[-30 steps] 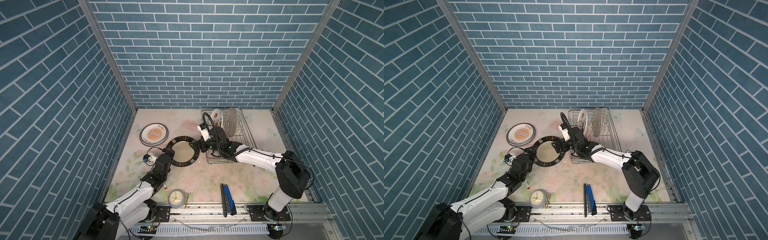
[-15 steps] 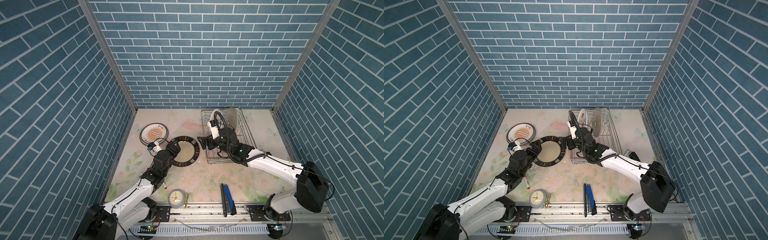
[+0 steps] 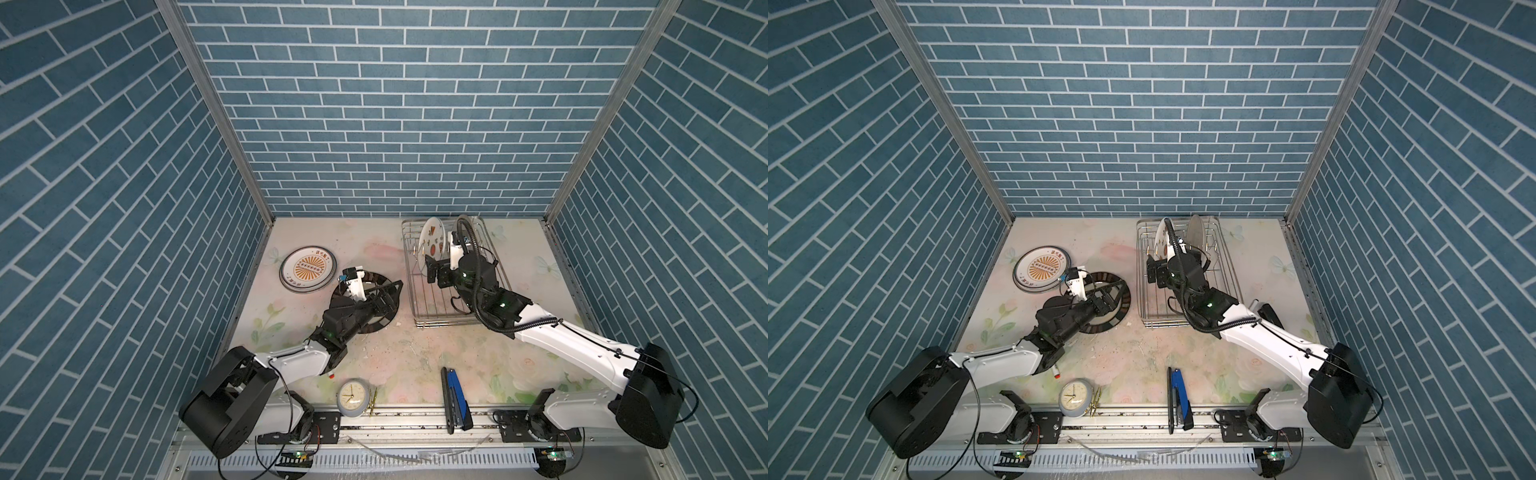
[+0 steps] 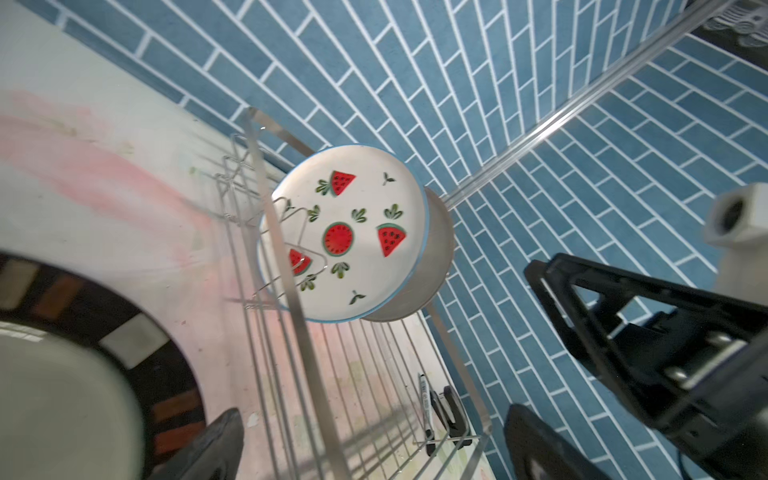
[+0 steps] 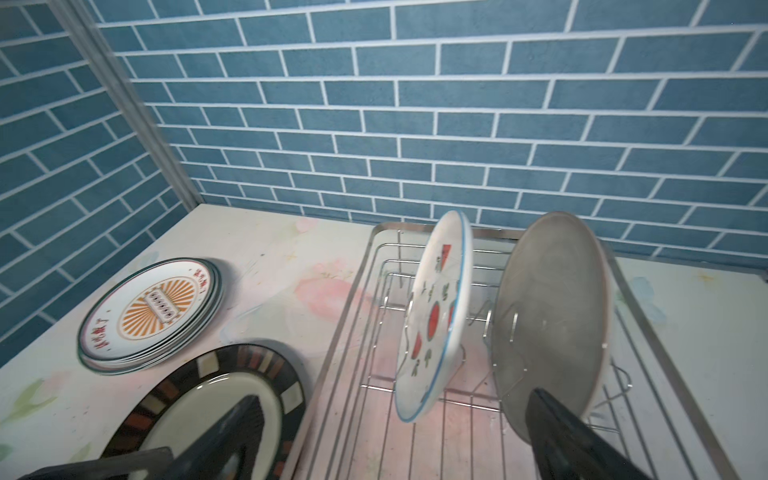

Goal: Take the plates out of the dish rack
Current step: 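Open the left gripper and draw it back while the right gripper moves to the rack, then close the right gripper on the rim of the watermelon-print plate in the rack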

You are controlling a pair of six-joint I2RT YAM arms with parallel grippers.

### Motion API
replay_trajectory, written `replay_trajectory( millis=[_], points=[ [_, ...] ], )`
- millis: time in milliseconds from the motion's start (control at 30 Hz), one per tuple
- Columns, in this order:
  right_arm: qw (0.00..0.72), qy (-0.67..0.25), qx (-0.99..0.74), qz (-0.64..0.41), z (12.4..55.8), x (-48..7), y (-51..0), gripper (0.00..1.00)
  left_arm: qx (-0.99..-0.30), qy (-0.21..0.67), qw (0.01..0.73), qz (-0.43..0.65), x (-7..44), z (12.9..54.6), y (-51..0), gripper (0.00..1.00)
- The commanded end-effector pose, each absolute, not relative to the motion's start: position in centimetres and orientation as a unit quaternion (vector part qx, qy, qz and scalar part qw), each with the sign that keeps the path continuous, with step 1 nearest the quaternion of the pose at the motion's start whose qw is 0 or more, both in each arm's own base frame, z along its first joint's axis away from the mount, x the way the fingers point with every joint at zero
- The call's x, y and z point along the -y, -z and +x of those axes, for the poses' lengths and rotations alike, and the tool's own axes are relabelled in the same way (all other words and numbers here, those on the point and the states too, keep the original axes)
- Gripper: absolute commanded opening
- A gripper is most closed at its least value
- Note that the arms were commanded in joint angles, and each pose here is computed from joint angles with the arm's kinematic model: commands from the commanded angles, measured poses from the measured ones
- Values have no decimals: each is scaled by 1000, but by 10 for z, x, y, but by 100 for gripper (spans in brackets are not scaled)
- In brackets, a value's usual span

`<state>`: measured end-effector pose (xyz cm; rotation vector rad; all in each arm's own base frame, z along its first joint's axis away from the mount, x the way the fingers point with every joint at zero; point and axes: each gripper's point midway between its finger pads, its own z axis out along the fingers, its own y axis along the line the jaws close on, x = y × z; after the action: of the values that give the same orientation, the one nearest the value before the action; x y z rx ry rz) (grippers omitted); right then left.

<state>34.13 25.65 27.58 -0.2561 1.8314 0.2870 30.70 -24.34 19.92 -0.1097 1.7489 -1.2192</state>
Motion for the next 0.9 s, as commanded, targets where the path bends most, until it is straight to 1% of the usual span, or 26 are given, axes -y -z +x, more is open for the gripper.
replay_trajectory(
  millis=[0,167,300,433,500,633,867],
  points=[
    [605,-72,-788,-88,351,-231,-281,99,-698,516,496,10,259,300,-218,100],
    [589,-76,-801,-74,372,-226,-279,96,-660,565,488,87,280,280,-241,100],
    [579,-51,-810,-74,392,-230,-278,90,-642,581,491,100,282,271,-248,100],
    [582,-32,-807,-90,411,-244,-273,74,-650,575,488,96,281,272,-245,100],
    [577,-15,-812,-89,420,-247,-268,71,-646,576,490,102,281,270,-246,100],
    [562,32,-823,-78,440,-248,-257,60,-624,591,501,102,278,264,-253,100],
    [542,78,-834,-64,461,-251,-244,43,-632,577,509,97,272,262,-251,100]
  ],
)
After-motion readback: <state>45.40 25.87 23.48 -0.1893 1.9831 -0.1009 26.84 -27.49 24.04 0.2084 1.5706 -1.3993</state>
